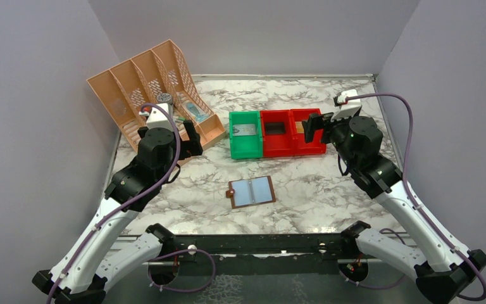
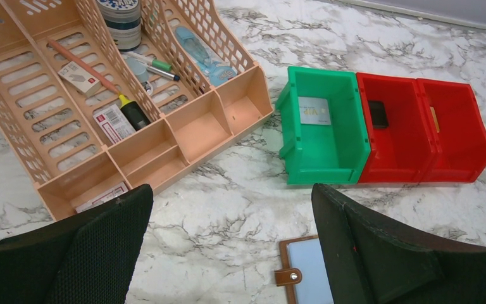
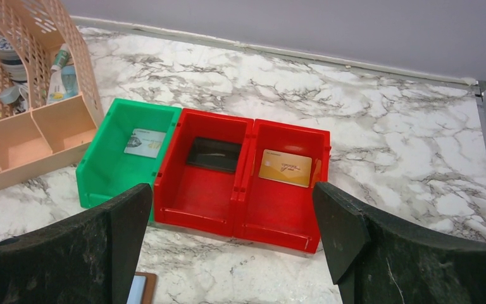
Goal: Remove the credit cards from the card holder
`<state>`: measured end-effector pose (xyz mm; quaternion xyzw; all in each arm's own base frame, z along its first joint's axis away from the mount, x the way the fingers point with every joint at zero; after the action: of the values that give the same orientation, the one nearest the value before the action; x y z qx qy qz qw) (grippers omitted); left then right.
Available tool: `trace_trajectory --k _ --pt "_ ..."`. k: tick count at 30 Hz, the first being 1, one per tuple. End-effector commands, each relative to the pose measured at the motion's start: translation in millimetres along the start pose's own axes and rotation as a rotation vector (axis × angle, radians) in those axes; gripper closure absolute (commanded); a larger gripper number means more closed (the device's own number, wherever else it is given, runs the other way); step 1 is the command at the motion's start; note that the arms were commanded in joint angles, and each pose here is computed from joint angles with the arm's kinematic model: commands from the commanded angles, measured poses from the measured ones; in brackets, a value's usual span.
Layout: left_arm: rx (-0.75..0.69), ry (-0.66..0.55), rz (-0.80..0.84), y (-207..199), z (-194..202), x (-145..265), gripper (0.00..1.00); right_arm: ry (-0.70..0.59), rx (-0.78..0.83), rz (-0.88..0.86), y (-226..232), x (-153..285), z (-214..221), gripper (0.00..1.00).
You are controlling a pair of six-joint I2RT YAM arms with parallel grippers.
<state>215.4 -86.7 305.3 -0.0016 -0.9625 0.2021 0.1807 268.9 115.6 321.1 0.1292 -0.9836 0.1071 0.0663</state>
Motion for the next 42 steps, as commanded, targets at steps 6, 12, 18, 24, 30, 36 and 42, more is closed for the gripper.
trace_trajectory --k 6,12,18,24,30,36,42 --pt "0.02 -0.004 -0.001 -1.0 -3.0 1.5 0.01 -0.001 -0.002 -0.003 -0.6 1.9 -3.8 0.01" --pt "0.015 -0.001 0.002 -1.6 -3.2 1.4 0.01 0.006 0.002 0.007 -2.4 2.6 -4.2 0.0" --pt "0.016 0.001 0.012 -2.2 -2.9 3.0 0.01 -0.002 -0.001 -0.003 -1.0 3.0 -5.2 0.0" --pt "0.018 -0.005 0.013 -1.6 -3.8 4.3 0.01 0.0 -0.002 -0.006 -0.4 2.7 -4.5 0.0" --pt "0.015 0.004 0.017 -2.5 -2.2 3.3 0.01 -0.003 -0.001 -0.007 -0.6 3.1 -4.8 0.0" --pt "0.016 0.007 0.017 -2.4 -1.4 3.0 0.01 -0.002 0.001 -0.007 -0.4 2.6 -4.3 0.0" --pt "0.016 0.005 0.017 -2.5 -2.0 3.5 0.01 -0.012 0.0 -0.018 0.9 3.0 -6.1 0.0"
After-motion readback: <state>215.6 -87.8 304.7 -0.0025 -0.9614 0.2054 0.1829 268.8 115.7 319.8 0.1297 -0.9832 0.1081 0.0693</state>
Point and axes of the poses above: each gripper's point midway between its finger pads, its own x axis back along the fingers, its own y axis along the line the jaws close on, z = x × y, the point moved 4 cm from there along x, back along the fingers, and after that the axes turned 11 degrees about x, right-handed, at the moved point
